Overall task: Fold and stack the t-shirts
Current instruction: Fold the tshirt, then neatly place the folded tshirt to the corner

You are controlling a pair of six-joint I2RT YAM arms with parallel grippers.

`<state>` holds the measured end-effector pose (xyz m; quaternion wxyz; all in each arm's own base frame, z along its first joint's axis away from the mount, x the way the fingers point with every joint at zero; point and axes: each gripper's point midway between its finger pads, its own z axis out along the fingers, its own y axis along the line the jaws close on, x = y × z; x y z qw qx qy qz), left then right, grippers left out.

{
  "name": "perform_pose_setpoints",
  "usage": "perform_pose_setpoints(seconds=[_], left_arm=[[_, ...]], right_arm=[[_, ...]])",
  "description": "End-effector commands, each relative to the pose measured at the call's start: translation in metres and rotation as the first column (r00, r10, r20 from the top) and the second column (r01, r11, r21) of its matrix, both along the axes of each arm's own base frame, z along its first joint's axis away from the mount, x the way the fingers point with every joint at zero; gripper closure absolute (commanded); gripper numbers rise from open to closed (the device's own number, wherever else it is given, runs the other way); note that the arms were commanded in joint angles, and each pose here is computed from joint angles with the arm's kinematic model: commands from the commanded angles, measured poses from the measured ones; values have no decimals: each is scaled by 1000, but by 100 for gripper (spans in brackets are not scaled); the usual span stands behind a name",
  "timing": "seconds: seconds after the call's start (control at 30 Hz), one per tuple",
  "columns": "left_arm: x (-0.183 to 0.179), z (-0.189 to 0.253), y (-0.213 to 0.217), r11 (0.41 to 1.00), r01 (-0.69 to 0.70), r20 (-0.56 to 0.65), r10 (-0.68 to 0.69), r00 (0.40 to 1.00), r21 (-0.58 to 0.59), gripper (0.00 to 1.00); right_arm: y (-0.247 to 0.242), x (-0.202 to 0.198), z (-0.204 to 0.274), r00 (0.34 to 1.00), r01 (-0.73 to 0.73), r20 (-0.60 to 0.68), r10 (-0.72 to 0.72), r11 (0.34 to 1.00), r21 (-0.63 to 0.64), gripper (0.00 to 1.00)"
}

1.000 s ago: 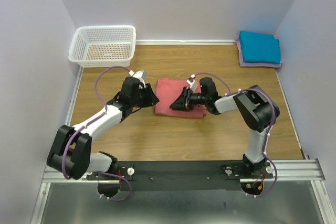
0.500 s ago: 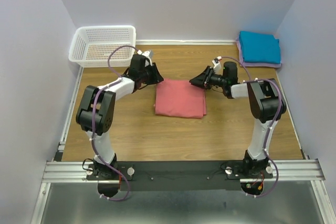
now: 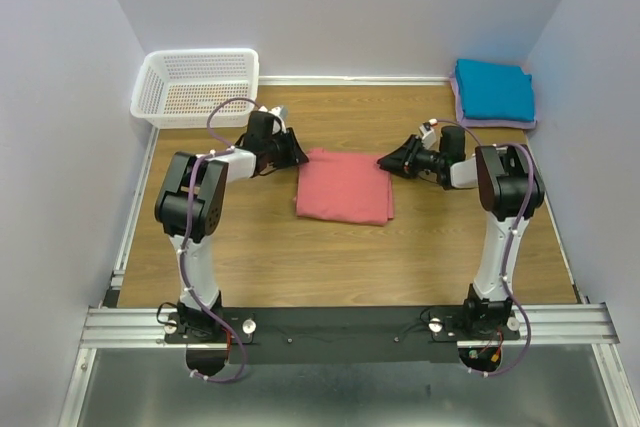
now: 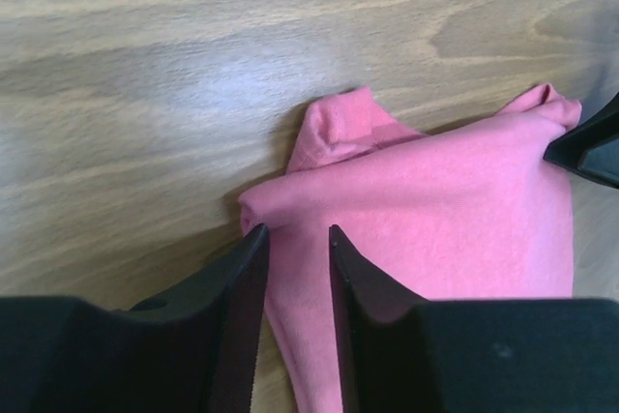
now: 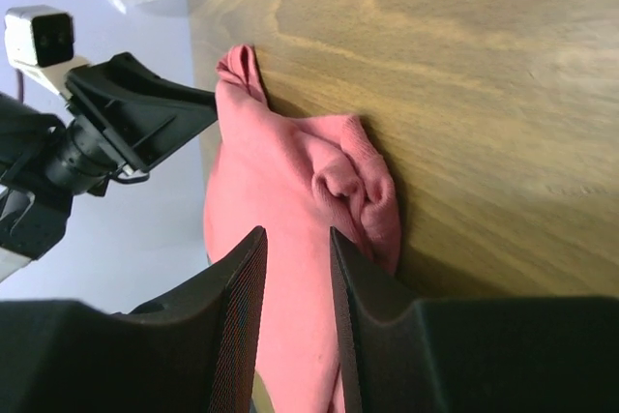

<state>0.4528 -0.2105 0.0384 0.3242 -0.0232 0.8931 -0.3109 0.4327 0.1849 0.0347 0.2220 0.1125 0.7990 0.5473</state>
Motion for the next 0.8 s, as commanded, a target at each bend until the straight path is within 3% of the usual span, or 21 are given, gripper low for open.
perform_pose_setpoints(seconds=[0.0, 0.03, 0.17, 0.23, 0.4, 0.5, 0.63, 0.77], left_arm=[[-6, 22, 14, 1000, -24, 27, 24, 999, 3, 55], [-7, 36, 16, 1000, -17, 57, 16, 998, 15, 52], [-19, 68, 16, 998, 3, 128, -11, 992, 64, 38], [-29, 81, 20, 989, -11, 169, -14, 986, 149, 33], [-76, 97, -13, 939, 20, 246, -111, 963, 344, 32], [-111, 102, -41, 905, 56, 275, -187, 943, 423, 31], [-153, 108, -93, 860, 131, 322, -320, 891, 492, 32], [-185, 103, -144, 800, 224, 337, -464, 819, 556, 34]], right_arm=[[-12, -7, 0, 1000, 8, -15, -9, 999, -52, 60], [-14, -3, 15, 999, -1, 50, 5, 996, -88, 60], [-27, -9, 28, 997, 9, 77, 9, 971, -237, 57], [-36, -20, 27, 998, 29, 58, -12, 952, -304, 54], [-64, -46, 45, 990, 141, 65, -125, 882, -451, 45], [-101, -68, 39, 967, 224, 45, -251, 756, -615, 34], [-136, -94, 42, 935, 267, 45, -352, 616, -741, 21], [-145, -120, 44, 913, 281, 26, -406, 585, -761, 13]])
